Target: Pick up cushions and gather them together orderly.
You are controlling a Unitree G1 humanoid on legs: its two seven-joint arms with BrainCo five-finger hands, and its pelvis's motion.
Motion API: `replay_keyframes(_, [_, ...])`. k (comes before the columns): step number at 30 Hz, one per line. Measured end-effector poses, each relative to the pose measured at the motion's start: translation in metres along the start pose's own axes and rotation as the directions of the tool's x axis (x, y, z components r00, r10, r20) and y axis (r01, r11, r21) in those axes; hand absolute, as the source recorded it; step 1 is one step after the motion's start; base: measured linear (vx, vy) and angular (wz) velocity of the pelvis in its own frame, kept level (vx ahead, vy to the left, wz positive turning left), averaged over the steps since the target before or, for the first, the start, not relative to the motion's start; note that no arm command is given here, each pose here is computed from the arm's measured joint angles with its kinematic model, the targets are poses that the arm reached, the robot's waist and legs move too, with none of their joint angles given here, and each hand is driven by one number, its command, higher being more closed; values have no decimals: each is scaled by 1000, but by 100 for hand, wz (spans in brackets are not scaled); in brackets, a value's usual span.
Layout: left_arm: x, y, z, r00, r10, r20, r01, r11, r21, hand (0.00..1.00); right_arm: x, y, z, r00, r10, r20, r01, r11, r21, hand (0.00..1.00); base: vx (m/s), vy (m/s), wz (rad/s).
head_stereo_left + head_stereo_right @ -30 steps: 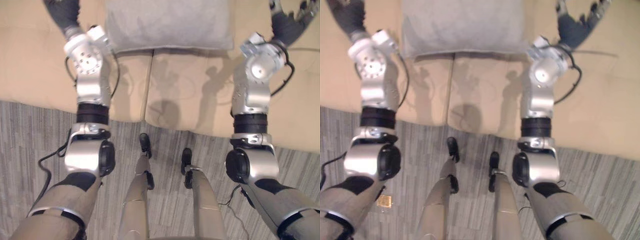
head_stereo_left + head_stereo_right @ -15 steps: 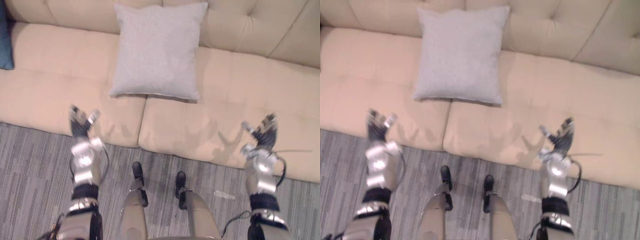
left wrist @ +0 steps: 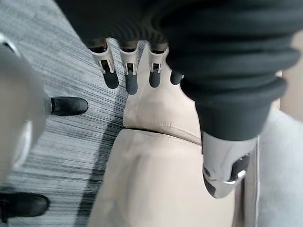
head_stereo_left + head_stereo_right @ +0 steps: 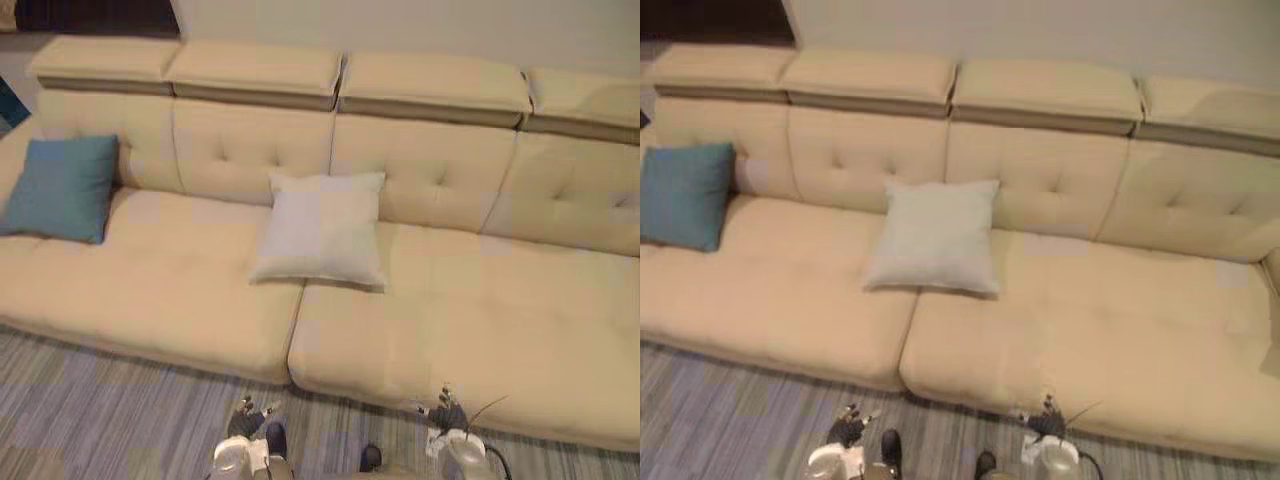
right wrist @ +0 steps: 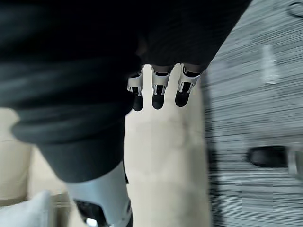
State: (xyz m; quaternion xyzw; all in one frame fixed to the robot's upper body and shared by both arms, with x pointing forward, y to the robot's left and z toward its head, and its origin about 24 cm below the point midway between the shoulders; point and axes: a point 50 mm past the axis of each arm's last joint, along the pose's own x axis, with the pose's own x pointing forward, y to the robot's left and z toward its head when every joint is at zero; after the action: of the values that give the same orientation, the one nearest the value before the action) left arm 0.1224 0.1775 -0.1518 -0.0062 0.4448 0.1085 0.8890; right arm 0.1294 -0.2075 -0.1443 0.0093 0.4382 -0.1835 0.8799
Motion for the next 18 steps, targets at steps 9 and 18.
replay_keyframes(9, [10, 10, 25, 999, 6, 48, -10, 996, 89, 0, 9, 9, 18, 1000, 10, 0, -10, 999, 31, 0, 61, 40, -28])
replay_keyframes(18, [11, 4, 47, 990, 17, 137, -18, 1000, 10, 0, 10, 23, 36, 996, 64, 67, -62, 998, -32, 0, -94, -10, 12])
